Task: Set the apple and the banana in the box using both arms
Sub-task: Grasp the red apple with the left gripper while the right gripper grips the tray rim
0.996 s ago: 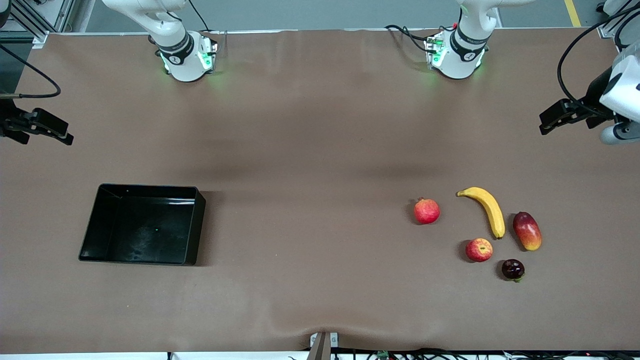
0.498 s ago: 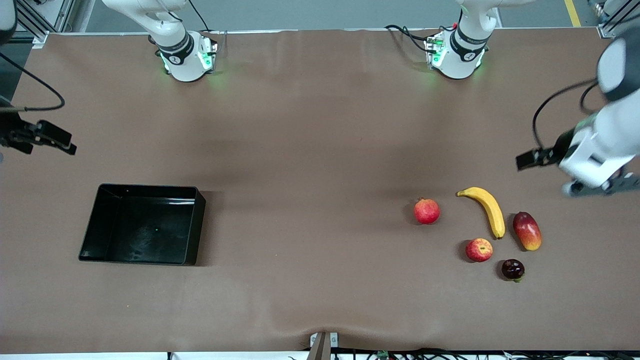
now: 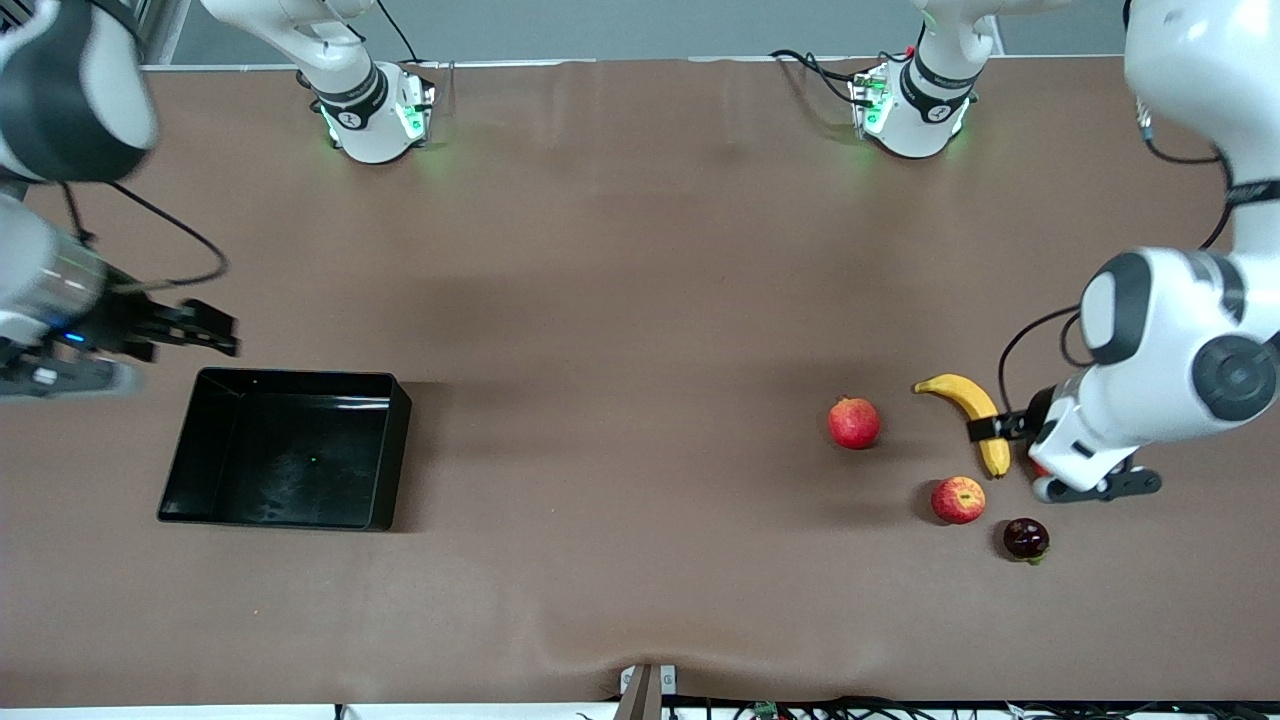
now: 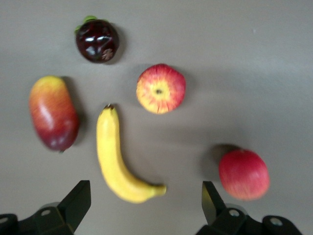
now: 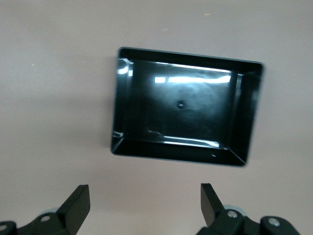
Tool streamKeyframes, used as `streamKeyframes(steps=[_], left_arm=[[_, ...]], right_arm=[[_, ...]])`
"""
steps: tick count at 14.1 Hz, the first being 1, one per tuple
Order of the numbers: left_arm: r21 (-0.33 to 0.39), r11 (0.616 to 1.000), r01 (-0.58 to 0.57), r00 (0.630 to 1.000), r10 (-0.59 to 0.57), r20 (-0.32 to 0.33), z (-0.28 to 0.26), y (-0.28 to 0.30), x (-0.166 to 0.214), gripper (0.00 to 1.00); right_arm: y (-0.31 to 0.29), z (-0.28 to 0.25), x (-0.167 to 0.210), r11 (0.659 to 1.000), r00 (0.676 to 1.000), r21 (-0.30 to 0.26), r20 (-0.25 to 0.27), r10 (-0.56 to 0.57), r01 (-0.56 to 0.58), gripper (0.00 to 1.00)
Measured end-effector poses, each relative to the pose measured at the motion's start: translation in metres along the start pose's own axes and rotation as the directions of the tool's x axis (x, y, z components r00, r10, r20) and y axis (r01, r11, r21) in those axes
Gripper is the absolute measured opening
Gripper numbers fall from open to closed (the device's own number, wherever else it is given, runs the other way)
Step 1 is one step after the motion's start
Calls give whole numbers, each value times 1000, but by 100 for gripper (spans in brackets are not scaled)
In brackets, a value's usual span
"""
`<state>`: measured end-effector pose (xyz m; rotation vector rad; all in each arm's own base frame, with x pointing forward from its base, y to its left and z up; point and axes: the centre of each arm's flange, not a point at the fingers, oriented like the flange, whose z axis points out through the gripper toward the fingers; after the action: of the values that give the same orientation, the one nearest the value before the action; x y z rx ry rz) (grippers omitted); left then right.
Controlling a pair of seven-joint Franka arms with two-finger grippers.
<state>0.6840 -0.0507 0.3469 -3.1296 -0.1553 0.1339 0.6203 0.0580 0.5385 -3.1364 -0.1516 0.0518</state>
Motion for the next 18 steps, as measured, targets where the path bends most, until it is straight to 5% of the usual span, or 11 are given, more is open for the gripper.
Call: streamKeyframes(steps=[7,11,18], left_arm=[[-39,997,64,990,-68,-126,74,-14,36,100],[-52,997,63,986,-70,-152,106,-9,45,100],[-64,996,65,984,-75,-162,118,-4,50,100]], right_arm=[[-31,94,42,999,998,-17,45,-41,42,100],[33,116,46,999,996,-21,73,51,-50,100],[166,185,42,983,982,-22,42,182,-181,100]])
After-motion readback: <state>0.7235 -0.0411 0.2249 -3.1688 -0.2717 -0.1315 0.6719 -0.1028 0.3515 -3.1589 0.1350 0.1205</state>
